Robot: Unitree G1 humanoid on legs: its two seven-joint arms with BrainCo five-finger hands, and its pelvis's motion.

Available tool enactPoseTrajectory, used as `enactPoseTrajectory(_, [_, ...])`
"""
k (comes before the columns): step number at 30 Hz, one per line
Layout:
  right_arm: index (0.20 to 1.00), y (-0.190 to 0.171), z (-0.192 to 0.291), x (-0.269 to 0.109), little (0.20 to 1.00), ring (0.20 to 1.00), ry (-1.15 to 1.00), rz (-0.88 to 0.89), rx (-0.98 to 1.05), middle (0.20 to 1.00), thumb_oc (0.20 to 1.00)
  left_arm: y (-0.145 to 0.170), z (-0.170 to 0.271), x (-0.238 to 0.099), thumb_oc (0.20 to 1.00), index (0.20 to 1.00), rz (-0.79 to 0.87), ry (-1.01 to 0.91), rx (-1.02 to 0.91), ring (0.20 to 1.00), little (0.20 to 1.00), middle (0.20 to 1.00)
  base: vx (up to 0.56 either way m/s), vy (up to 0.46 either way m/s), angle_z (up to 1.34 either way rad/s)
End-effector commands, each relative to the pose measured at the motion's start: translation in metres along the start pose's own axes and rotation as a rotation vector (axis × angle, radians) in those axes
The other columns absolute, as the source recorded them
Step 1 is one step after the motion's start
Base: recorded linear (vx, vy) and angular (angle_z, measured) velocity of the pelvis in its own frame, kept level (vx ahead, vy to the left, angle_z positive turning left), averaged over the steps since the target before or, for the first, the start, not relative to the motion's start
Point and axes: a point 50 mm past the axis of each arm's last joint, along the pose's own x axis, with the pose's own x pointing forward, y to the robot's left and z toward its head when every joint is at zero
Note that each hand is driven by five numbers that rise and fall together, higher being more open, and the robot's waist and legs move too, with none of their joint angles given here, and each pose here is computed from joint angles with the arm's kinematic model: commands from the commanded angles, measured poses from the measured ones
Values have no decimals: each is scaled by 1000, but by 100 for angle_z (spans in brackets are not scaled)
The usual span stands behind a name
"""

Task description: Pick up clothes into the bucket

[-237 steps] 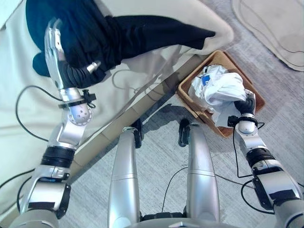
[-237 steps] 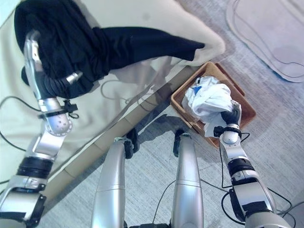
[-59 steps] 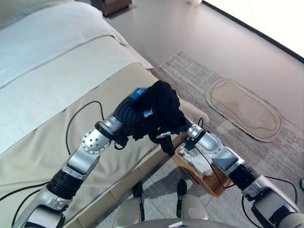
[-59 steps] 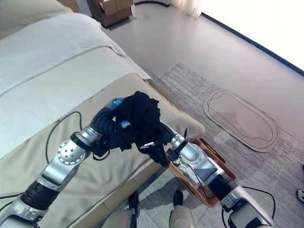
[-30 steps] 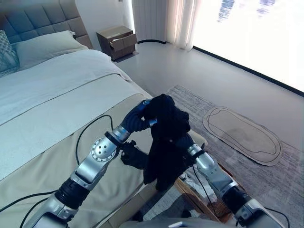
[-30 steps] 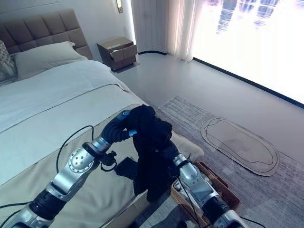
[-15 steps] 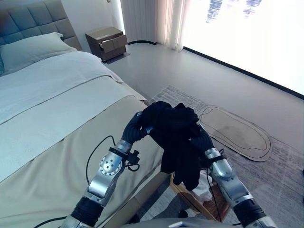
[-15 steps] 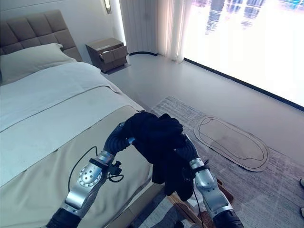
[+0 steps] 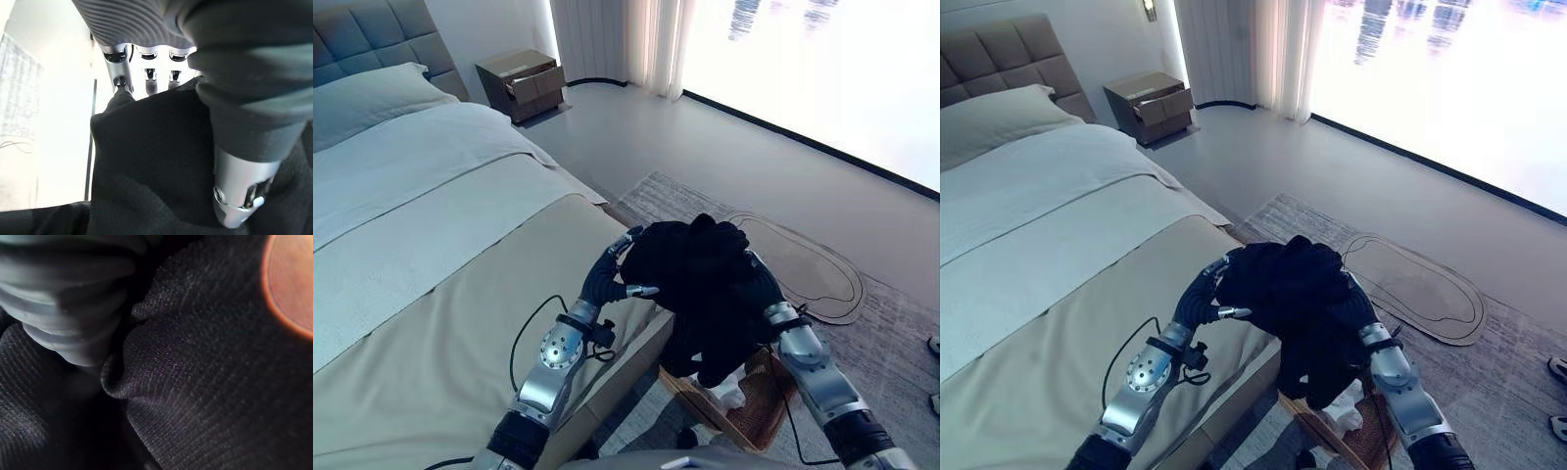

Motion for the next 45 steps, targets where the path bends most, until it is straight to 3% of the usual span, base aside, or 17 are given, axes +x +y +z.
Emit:
enactPoseTrajectory(1, [200, -165, 37, -16, 200, 200, -112, -729, -87, 200, 200, 100, -15, -65, 1000, 1000, 332, 181, 174, 1000, 1000, 1000, -107, 14, 0])
enactPoseTrajectory(7, [200, -176, 51, 1, 200, 200, -125, -737, -199, 200, 200, 108, -5, -61, 1000, 1000, 407, 81, 87, 1000, 1000, 1000, -157, 13, -5])
enactPoseTrajectory(14, [200, -170, 51, 6, 200, 200, -166, -771, -141, 200, 200, 112, 0, -60, 1000, 1000, 527, -35, -125, 1000, 1000, 1000, -121, -28, -2])
enactPoseTrajectory(23, [200, -167, 46, 10, 200, 200, -181, -840, -64, 200, 200, 114, -4, -56, 1000, 1000, 577, -24, -89, 1000, 1000, 1000, -27, -17, 2])
enactPoseTrajectory(24, [200, -166, 47, 13, 200, 200, -186, -855, -47, 200, 200, 108, -19, -56, 1000, 1000, 632, -20, -296, 1000, 1000, 1000, 0, 0, 0])
enactPoseTrajectory(25, [200, -166, 47, 13, 200, 200, -188, -855, -47, 200, 200, 109, -19, -56, 1000, 1000, 631, -22, -298, 1000, 1000, 1000, -8, -9, -3])
enactPoseTrajectory(26, [200, -165, 47, 15, 200, 200, -186, -859, -39, 200, 200, 103, -25, -54, 1000, 1000, 651, -47, -458, 1000, 1000, 1000, -8, -8, -3])
enactPoseTrajectory(32, [200, -164, 46, 20, 200, 200, -176, -880, -34, 200, 200, 87, -28, -48, 1000, 1000, 565, -99, -686, 1000, 1000, 1000, 8, -4, 1])
enactPoseTrajectory(38, [200, -161, 43, 22, 200, 200, -157, -892, -39, 200, 200, 85, -20, -41, 1000, 1000, 569, -147, -691, 1000, 1000, 1000, 3, -22, 7])
enactPoseTrajectory(45, [200, -170, 42, 22, 200, 200, -126, -905, -125, 200, 200, 92, -1, -40, 1000, 1000, 510, -164, -478, 1000, 1000, 1000, -41, -17, 5])
